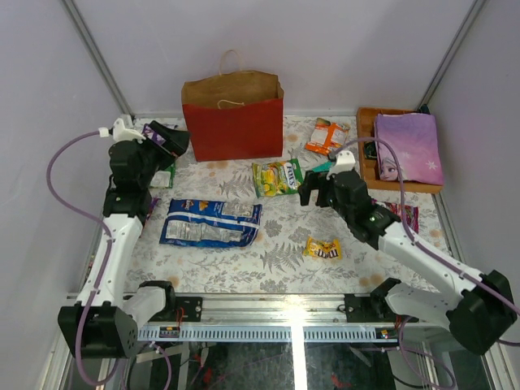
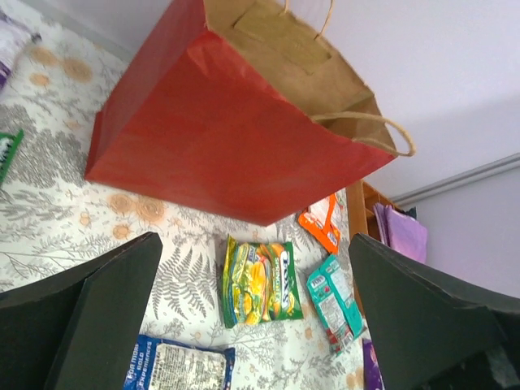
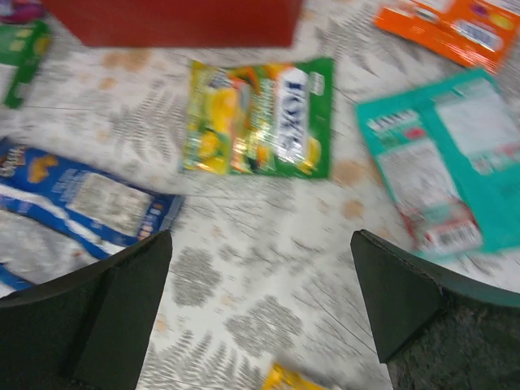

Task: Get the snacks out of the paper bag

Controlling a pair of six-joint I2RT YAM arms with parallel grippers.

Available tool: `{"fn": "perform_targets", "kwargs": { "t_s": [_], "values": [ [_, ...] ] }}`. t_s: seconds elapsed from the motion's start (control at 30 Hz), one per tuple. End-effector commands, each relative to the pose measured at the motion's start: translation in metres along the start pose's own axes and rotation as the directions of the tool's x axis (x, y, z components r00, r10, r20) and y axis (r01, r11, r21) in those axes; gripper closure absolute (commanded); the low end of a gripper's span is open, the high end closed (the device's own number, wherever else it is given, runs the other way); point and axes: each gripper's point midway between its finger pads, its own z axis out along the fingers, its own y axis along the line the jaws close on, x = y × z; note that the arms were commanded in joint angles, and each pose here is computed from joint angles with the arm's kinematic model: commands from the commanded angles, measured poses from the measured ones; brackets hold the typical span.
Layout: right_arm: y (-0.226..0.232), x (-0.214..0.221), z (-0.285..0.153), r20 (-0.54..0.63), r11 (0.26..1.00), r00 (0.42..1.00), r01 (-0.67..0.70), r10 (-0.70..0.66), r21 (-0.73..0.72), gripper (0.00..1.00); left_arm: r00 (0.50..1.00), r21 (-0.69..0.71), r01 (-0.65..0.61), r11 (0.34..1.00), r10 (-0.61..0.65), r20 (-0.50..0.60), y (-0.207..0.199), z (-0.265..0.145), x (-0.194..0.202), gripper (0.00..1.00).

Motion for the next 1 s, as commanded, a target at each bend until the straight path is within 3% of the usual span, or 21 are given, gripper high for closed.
{"fn": "perform_targets", "kwargs": {
  "t_s": [0.0,0.1,0.33,0.97],
  "values": [
    [-0.049,-0.014,-0.028,0.176,0.979,0.984,-0.029,-0.008,0.204,0.01,0.99,-0.02,-0.074,0.997,0.076,0.122,0.003,-0.013,-0.018,0.0],
    [-0.064,-0.012,-0.041,0.213,0.965,0.977,-0.054,-0.001,0.255,0.01,0.985,-0.02,-0.092,0.996,0.093,0.148,0.003,-0.014,-0.022,0.0],
    [-0.067,-0.001,-0.04,0.154,0.961,0.988,-0.032,-0.011,0.276,0.01,0.983,-0.031,-0.113,0.993,0.117,0.142,0.006,-0.011,-0.017,0.0],
    [-0.056,-0.003,-0.034,0.173,0.977,0.985,-0.019,-0.019,0.215,0.01,0.984,-0.038,-0.117,0.992,0.121,0.132,0.003,-0.009,-0.019,0.0]
  ]
}}
